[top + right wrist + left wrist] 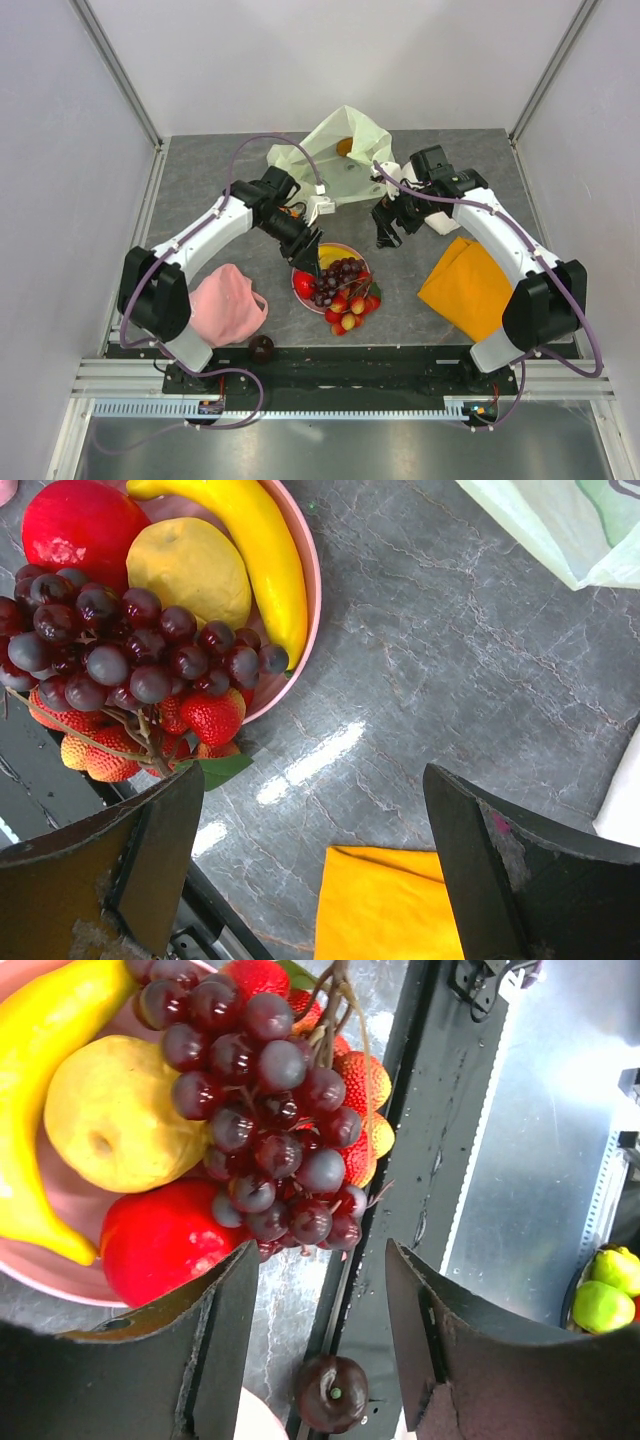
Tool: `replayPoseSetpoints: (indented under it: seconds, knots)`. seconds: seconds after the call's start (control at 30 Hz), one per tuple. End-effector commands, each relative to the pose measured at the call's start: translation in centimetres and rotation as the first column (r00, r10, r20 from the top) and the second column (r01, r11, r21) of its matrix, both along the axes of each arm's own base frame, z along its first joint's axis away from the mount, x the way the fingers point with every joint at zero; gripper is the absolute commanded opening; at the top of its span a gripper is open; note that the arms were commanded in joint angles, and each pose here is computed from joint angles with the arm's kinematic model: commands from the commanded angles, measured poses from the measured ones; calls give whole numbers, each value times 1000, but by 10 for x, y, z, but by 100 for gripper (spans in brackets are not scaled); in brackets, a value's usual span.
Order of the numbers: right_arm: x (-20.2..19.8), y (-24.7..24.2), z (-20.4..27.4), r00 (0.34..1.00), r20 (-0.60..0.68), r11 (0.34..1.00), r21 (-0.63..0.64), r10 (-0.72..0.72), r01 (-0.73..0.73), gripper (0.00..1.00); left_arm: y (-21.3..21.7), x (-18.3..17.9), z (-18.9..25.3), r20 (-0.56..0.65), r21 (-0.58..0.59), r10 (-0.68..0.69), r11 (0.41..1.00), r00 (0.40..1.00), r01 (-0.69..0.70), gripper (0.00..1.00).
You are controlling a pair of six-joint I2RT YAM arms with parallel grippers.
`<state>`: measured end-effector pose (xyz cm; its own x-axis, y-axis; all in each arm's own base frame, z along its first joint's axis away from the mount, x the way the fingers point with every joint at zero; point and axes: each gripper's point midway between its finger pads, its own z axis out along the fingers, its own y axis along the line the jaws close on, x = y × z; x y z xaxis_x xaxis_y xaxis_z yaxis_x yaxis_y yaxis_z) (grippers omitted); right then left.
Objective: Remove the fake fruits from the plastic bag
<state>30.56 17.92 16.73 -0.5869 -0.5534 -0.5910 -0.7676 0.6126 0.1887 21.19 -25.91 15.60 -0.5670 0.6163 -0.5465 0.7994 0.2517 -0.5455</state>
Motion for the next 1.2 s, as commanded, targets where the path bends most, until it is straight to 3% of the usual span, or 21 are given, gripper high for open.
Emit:
replayPoseSetpoints:
  seconds: [0.0,0.17,0.33,0.47,0.6,0.63,0.77,0.9,1.07,1.17]
  knots:
    - [11,8,18,999,45,999,42,5,-6,98,3,26,33,106,-47,62,997,992,-58,62]
    - [13,8,19,998,55,999,43,6,-9,98,34,90,48,155,-60,274,962,949,-268,73]
    - [15,10,20,998,56,999,45,9,-11,98,82,142,10,297,128,394,886,870,-446,86]
    - [19,11,24,998,65,999,49,7,-10,98,109,171,-12,272,206,524,787,807,-581,87]
    - [20,12,30,997,76,998,61,8,-13,98,131,195,-19,141,203,693,678,707,-706,87]
    - [19,14,32,997,81,997,67,20,-26,98,132,196,-18,118,191,702,678,702,-710,87]
    - [6,29,56,977,159,986,64,140,-151,98,123,169,-4,-9,93,632,772,775,-628,87]
    - [-2,42,43,969,149,979,24,199,-204,98,140,137,-22,-1,201,650,745,760,-637,87]
    - [-7,76,47,934,169,946,23,315,-323,98,142,98,-15,-93,261,657,742,749,-618,87]
    - [-5,97,56,917,189,929,46,352,-367,98,152,78,-13,-65,294,665,725,744,-622,86]
